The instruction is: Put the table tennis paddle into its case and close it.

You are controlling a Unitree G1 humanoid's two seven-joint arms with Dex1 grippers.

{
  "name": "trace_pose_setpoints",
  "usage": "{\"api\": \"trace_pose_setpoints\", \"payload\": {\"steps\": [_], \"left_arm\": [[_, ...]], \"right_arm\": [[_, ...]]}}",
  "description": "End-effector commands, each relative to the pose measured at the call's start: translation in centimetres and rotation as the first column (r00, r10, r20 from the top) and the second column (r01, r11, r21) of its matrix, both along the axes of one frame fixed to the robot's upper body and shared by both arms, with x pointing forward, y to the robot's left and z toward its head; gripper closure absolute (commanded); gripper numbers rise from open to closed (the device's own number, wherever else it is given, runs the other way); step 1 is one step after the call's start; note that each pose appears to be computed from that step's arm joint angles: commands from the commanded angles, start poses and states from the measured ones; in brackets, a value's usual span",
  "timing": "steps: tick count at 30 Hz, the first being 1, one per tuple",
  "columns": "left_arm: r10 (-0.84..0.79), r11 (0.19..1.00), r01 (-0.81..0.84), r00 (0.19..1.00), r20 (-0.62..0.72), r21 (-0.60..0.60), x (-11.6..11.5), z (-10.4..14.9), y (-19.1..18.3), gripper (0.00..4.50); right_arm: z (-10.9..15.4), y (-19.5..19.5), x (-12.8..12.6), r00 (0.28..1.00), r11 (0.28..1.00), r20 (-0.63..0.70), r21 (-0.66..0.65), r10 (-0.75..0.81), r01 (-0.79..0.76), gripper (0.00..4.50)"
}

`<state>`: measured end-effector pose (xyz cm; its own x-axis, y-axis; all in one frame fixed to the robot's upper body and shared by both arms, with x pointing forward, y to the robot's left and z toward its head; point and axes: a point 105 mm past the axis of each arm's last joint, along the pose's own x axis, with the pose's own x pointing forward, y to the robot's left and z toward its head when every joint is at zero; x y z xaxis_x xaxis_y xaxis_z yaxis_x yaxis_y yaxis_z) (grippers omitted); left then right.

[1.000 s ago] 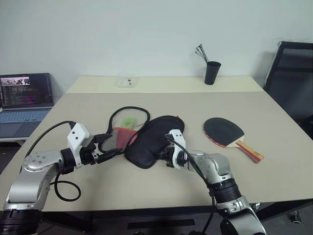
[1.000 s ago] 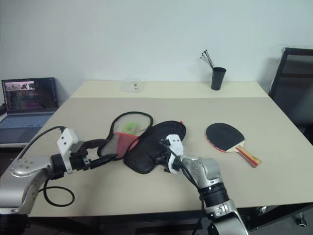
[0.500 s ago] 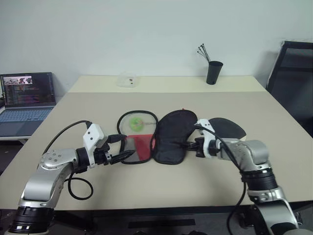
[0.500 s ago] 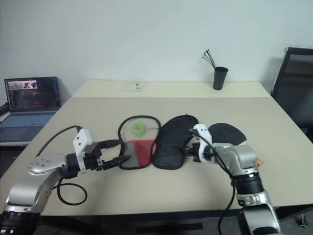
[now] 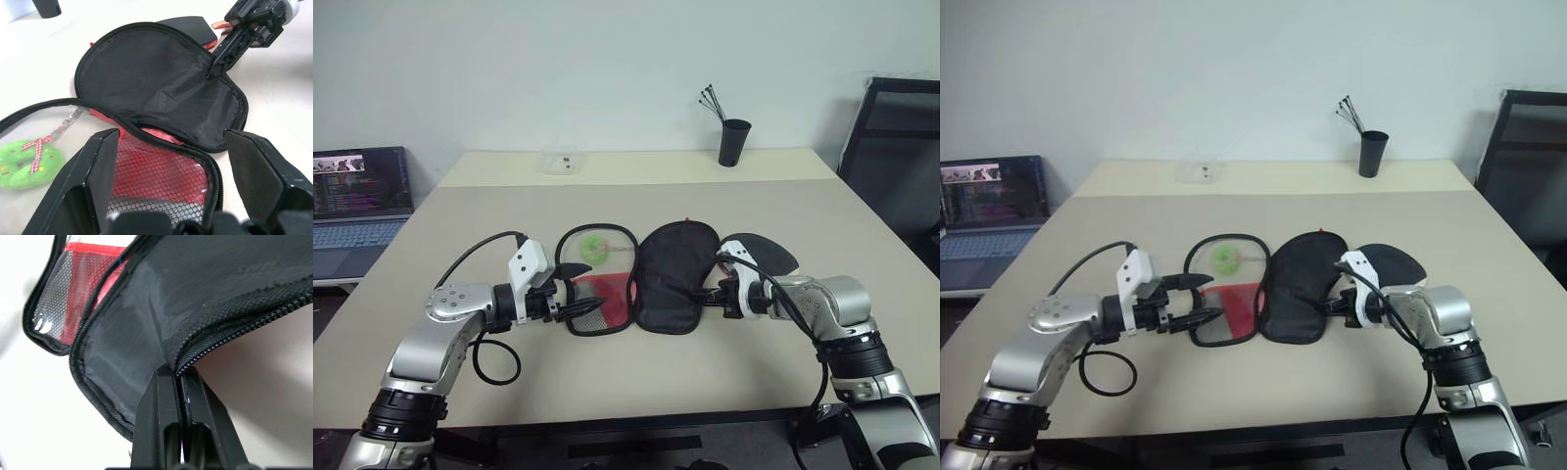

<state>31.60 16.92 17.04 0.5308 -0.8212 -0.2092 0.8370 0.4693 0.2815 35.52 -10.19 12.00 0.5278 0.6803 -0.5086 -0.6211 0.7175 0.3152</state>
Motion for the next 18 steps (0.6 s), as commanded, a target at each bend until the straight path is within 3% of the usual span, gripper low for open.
{"api": "trace_pose_setpoints", "payload": {"steps": [1, 13, 18], "left_arm": [[-0.015, 1.000, 0.015, 0.999, 0.045, 0.004, -0.1, 0.8, -0.3, 0.80], [-0.016, 1.000, 0.016, 0.999, 0.041, -0.002, -0.2, 0.4, -0.6, 0.80], [-0.034, 0.999, 0.035, 0.999, 0.040, -0.006, 0.0, 0.2, -1.2, 0.80]], "right_arm": [[1.2, -1.1, 0.9, 0.997, 0.999, 0.066, -0.009, -0.041, 0.042, 3.88], [5.5, -6.4, -0.2, 0.961, 0.992, 0.275, -0.113, -0.029, 0.062, 0.02], [7.3, -11.0, 0.8, 0.919, 0.974, 0.366, -0.104, -0.150, 0.200, 0.02]]}}
